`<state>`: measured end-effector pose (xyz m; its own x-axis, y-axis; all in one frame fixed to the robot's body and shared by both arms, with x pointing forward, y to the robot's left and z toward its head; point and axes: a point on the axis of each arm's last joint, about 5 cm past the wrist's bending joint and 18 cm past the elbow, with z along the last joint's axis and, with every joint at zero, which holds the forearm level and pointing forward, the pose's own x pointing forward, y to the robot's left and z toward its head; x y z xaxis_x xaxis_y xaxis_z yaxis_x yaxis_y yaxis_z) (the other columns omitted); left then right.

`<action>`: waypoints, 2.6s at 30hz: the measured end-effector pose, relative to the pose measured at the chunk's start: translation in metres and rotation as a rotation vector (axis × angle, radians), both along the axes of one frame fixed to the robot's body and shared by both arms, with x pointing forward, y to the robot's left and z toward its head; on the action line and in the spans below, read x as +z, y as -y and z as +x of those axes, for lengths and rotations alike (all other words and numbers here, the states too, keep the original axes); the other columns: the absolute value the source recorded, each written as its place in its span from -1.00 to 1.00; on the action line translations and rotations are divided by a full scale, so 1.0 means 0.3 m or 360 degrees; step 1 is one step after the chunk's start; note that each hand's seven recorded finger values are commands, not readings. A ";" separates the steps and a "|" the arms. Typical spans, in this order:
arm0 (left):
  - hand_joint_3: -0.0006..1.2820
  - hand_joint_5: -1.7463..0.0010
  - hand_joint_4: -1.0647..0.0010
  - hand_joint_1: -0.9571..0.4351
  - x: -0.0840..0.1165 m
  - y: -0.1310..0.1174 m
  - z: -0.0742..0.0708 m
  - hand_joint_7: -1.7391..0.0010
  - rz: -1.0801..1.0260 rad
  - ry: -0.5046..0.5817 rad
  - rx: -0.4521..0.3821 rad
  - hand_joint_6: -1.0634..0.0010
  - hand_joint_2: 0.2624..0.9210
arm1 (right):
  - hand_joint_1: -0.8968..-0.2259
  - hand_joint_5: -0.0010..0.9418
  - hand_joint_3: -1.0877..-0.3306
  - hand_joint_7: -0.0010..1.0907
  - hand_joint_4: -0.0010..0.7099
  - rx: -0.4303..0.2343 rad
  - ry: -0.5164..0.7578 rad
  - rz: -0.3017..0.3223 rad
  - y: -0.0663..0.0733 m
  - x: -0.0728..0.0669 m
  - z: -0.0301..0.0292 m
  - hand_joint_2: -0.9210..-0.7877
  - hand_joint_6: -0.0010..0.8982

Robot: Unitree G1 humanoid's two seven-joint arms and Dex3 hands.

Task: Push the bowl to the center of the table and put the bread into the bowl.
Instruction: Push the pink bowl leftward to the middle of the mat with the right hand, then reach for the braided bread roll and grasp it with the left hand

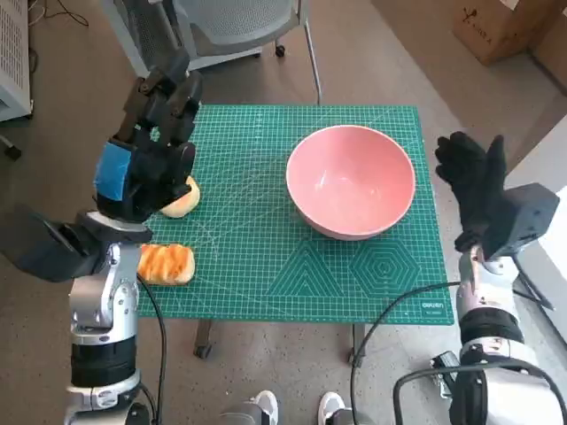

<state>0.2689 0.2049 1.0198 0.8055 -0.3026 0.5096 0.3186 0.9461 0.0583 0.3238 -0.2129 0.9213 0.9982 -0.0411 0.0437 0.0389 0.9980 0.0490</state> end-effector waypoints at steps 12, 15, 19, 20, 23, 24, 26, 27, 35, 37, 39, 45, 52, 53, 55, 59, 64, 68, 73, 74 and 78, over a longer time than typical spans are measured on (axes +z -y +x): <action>-0.23 0.99 0.94 -0.65 -0.003 -0.010 -0.005 0.54 0.0014 -0.0005 0.0013 1.00 1.00 | -0.11 -0.97 -0.16 -0.97 -0.51 0.0086 -0.0085 0.0091 -0.090 -0.027 0.007 -1.00 -0.27; -0.24 0.99 0.94 -0.65 -0.007 -0.015 -0.008 0.55 0.0019 -0.0013 0.0019 1.00 1.00 | -0.12 -0.97 -0.18 -0.97 -0.50 0.0117 -0.0086 0.0093 -0.112 -0.021 0.013 -1.00 -0.28; -0.25 0.99 0.94 -0.66 -0.012 -0.022 -0.012 0.55 0.0022 -0.0021 0.0028 1.00 1.00 | -0.10 -0.97 -0.20 -0.97 -0.48 0.0165 -0.0077 0.0094 -0.143 -0.008 0.025 -1.00 -0.28; -0.25 0.99 0.94 -0.66 -0.013 -0.023 -0.013 0.55 0.0023 -0.0022 0.0030 1.00 1.00 | -0.09 -0.97 -0.20 -0.97 -0.48 0.0177 -0.0072 0.0098 -0.150 -0.004 0.027 -1.00 -0.28; -0.26 0.99 0.94 -0.66 -0.016 -0.029 -0.018 0.54 0.0024 -0.0023 0.0038 1.00 1.00 | -0.10 -0.97 -0.20 -0.97 -0.47 0.0212 -0.0063 0.0111 -0.171 0.003 0.033 -1.00 -0.27; -0.26 0.99 0.94 -0.66 -0.016 -0.030 -0.020 0.54 0.0024 -0.0024 0.0041 1.00 1.00 | -0.10 -0.97 -0.20 -0.97 -0.47 0.0220 -0.0062 0.0115 -0.177 0.006 0.035 -1.00 -0.27; -0.27 0.99 0.93 -0.66 -0.018 -0.033 -0.023 0.54 0.0024 -0.0025 0.0048 1.00 1.00 | -0.12 -0.97 -0.19 -0.96 -0.47 0.0237 -0.0063 0.0123 -0.190 0.010 0.038 -1.00 -0.27; -0.27 0.99 0.93 -0.67 -0.019 -0.034 -0.025 0.54 0.0023 -0.0024 0.0053 1.00 1.00 | -0.13 -0.97 -0.18 -0.96 -0.46 0.0246 -0.0063 0.0127 -0.197 0.012 0.040 -1.00 -0.26; -0.30 0.99 0.91 -0.66 -0.025 -0.048 -0.038 0.53 0.0013 -0.0022 0.0089 1.00 1.00 | -0.11 -0.98 -0.17 -0.96 -0.46 0.0305 -0.0056 0.0140 -0.238 0.028 0.050 -1.00 -0.26; -0.30 0.98 0.91 -0.66 -0.027 -0.052 -0.042 0.54 0.0007 -0.0023 0.0105 1.00 1.00 | -0.10 -0.98 -0.17 -0.96 -0.46 0.0318 -0.0057 0.0141 -0.246 0.032 0.052 -1.00 -0.26; -0.30 0.98 0.91 -0.66 -0.028 -0.055 -0.046 0.54 0.0003 -0.0022 0.0118 1.00 1.00 | -0.10 -0.98 -0.18 -0.96 -0.47 0.0333 -0.0053 0.0139 -0.253 0.036 0.054 -1.00 -0.26; -0.31 0.98 0.90 -0.65 -0.031 -0.059 -0.052 0.53 -0.0008 -0.0017 0.0145 1.00 1.00 | -0.08 -0.99 -0.19 -0.96 -0.47 0.0380 -0.0042 0.0134 -0.278 0.048 0.059 -1.00 -0.26; -0.32 0.98 0.88 -0.66 -0.038 -0.059 -0.056 0.51 -0.0028 -0.0022 0.0178 1.00 1.00 | -0.07 -0.98 -0.20 -0.96 -0.44 0.0425 -0.0044 0.0111 -0.305 0.053 0.061 -1.00 -0.26; -0.32 0.98 0.88 -0.66 -0.039 -0.059 -0.056 0.51 -0.0030 -0.0022 0.0181 1.00 1.00 | -0.08 -0.98 -0.20 -0.96 -0.44 0.0432 -0.0045 0.0106 -0.308 0.053 0.061 -1.00 -0.26; -0.32 0.98 0.88 -0.66 -0.040 -0.057 -0.056 0.51 -0.0036 -0.0020 0.0186 1.00 1.00 | -0.11 -0.98 -0.19 -0.96 -0.43 0.0443 -0.0045 0.0104 -0.316 0.054 0.061 -1.00 -0.26; -0.32 0.98 0.88 -0.66 -0.043 -0.055 -0.058 0.51 -0.0044 -0.0018 0.0190 1.00 1.00 | -0.15 -0.98 -0.16 -0.95 -0.42 0.0458 -0.0041 0.0087 -0.323 0.059 0.063 -1.00 -0.25; -0.31 0.98 0.87 -0.66 -0.043 -0.050 -0.063 0.51 -0.0045 -0.0013 0.0192 1.00 1.00 | -0.11 -0.98 -0.17 -0.94 -0.41 0.0463 -0.0022 0.0070 -0.305 0.069 0.068 -1.00 -0.23; -0.31 0.98 0.87 -0.67 -0.040 -0.048 -0.064 0.51 -0.0042 -0.0006 0.0188 1.00 1.00 | -0.07 -0.98 -0.15 -0.94 -0.41 0.0452 0.0036 0.0049 -0.269 0.091 0.077 -1.00 -0.24; -0.31 0.98 0.87 -0.68 -0.040 -0.048 -0.064 0.51 -0.0041 -0.0004 0.0190 1.00 1.00 | -0.12 -0.98 -0.06 -0.95 -0.40 0.0421 0.0221 0.0040 -0.225 0.141 0.089 -1.00 -0.24; -0.31 0.98 0.87 -0.68 -0.040 -0.048 -0.064 0.51 -0.0040 -0.0005 0.0190 1.00 1.00 | -0.14 -0.98 -0.03 -0.95 -0.39 0.0417 0.0273 0.0046 -0.219 0.152 0.090 -1.00 -0.24; -0.30 0.98 0.87 -0.67 -0.040 -0.045 -0.064 0.51 -0.0031 -0.0005 0.0187 1.00 1.00 | -0.16 -0.98 0.04 -0.94 -0.36 0.0437 0.0560 0.0076 -0.200 0.210 0.092 -1.00 -0.22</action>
<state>0.2498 0.2186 1.0079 0.8366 -0.1960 0.5116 0.2055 0.9779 0.0386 0.3514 -0.1530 0.9842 0.8971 0.2129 0.3871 -0.2543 0.9654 0.0584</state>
